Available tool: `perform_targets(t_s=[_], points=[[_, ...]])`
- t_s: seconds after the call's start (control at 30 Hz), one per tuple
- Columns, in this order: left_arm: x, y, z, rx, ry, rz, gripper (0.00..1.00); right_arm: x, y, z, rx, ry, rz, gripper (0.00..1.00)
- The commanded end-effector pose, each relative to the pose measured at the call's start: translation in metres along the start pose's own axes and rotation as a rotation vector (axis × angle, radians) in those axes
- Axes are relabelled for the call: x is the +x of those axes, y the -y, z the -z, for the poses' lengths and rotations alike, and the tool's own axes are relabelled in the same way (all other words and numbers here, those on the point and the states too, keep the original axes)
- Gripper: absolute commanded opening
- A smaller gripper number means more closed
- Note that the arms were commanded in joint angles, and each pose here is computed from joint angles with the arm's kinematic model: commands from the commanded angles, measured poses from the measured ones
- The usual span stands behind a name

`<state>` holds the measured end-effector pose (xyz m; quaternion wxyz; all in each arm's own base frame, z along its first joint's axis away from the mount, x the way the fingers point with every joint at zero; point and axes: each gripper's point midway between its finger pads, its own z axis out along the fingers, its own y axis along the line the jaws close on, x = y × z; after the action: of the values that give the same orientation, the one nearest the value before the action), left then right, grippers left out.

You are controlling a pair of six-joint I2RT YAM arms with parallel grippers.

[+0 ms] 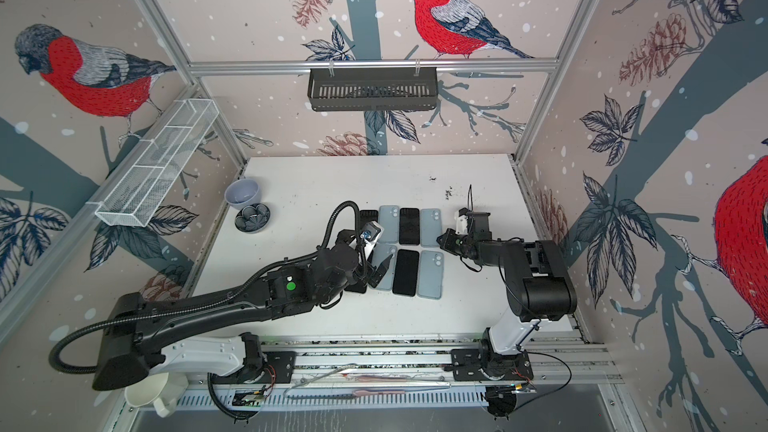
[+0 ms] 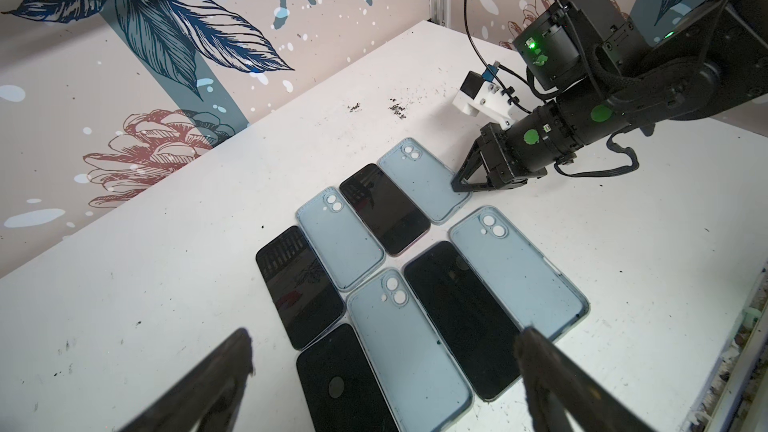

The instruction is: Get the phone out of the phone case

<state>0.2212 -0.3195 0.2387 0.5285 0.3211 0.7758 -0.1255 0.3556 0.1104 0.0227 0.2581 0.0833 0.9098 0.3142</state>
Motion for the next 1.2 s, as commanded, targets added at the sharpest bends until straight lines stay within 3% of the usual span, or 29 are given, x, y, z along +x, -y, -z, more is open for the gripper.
perform_targets(t_s=[0.0,0.13,0.57,0.9,1.17], points=[[-0.008,-0.003,0.002,-0.010,0.036,0.045,0.98,0.017,0.013,0.000,0.060,-0.053,-0.028,0.24],[-0.007,-0.004,0.004,-0.013,0.037,0.052,0.98,0.022,0.017,0.003,0.081,-0.064,-0.048,0.39],[-0.001,-0.011,0.012,-0.025,0.045,0.082,0.98,0.013,0.003,0.033,0.110,-0.006,-0.019,0.68],[0.005,-0.018,0.025,-0.012,0.074,0.153,0.98,0.020,-0.021,0.071,0.096,0.078,0.037,0.73],[0.019,-0.031,0.039,-0.035,0.082,0.209,0.98,0.045,-0.024,0.066,0.095,0.041,0.054,0.75]])
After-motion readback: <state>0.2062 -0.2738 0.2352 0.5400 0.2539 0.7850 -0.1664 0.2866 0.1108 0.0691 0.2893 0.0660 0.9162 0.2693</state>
